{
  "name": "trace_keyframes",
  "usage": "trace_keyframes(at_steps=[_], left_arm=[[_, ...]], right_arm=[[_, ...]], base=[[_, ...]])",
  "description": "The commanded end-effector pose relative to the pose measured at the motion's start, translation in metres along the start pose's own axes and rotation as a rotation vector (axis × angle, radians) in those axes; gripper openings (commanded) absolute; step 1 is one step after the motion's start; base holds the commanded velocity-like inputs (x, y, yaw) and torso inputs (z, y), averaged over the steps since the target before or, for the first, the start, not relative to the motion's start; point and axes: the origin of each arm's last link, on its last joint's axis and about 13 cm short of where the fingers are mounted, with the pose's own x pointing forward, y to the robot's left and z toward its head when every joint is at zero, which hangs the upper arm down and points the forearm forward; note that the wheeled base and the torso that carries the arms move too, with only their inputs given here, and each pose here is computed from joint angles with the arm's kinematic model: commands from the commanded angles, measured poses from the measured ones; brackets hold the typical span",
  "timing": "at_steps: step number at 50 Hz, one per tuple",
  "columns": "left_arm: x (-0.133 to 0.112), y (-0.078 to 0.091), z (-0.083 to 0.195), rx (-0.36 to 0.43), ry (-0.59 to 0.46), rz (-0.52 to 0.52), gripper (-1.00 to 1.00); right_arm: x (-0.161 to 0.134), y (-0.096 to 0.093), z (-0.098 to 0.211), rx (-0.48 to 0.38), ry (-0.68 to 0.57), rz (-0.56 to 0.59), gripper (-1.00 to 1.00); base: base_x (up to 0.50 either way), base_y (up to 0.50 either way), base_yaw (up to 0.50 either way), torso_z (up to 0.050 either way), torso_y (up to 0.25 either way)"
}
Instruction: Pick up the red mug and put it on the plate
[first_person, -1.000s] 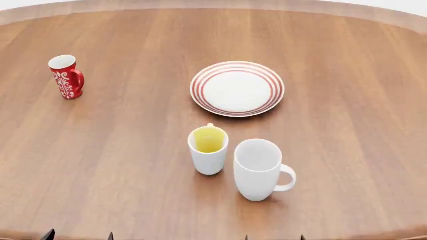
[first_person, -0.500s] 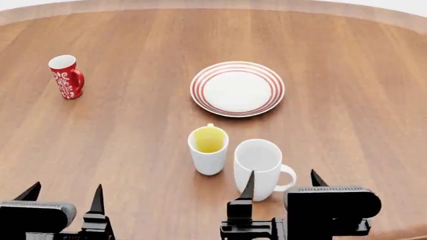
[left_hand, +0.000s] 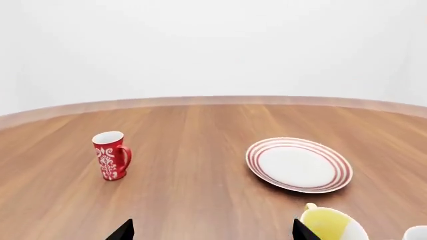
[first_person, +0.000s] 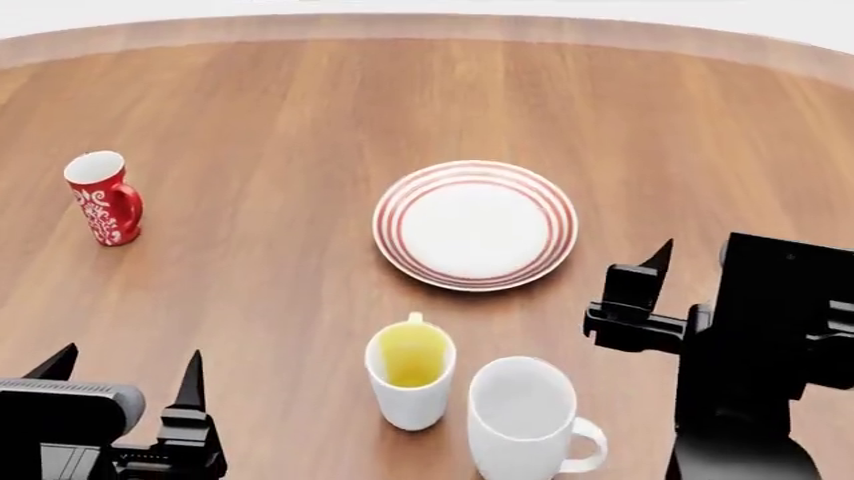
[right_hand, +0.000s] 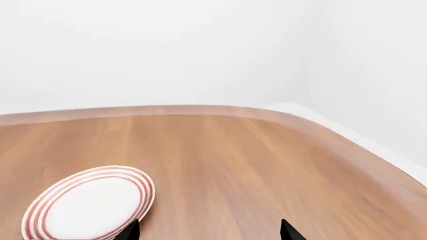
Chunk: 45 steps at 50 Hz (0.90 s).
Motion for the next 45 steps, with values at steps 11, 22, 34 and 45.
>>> trace_keyframes(at_steps=[11,22,34,45], left_arm=[[0.0,0.002,0.001,-0.01,-0.015,0.01,1.0],[0.001,0.003,-0.001,-0.012,-0.008,0.013,1.0],[0.001,0.003,0.0,-0.014,-0.009,0.014,1.0],[0.001,0.003,0.0,-0.013,-0.009,0.011,1.0]], right_arm=[[0.011,-0.01,0.003,0.043,0.047,-0.026,1.0],[0.014,-0.01,-0.003,0.035,0.069,-0.027,1.0],[0.016,-0.01,-0.003,0.032,0.077,-0.023,1.0],[0.016,-0.009,-0.002,0.03,0.08,-0.014,1.0]], base=[[0.5,0.0,0.0,0.0,0.0],[0.5,0.0,0.0,0.0,0.001],[0.5,0.0,0.0,0.0,0.001],[0.5,0.0,0.0,0.0,0.001]])
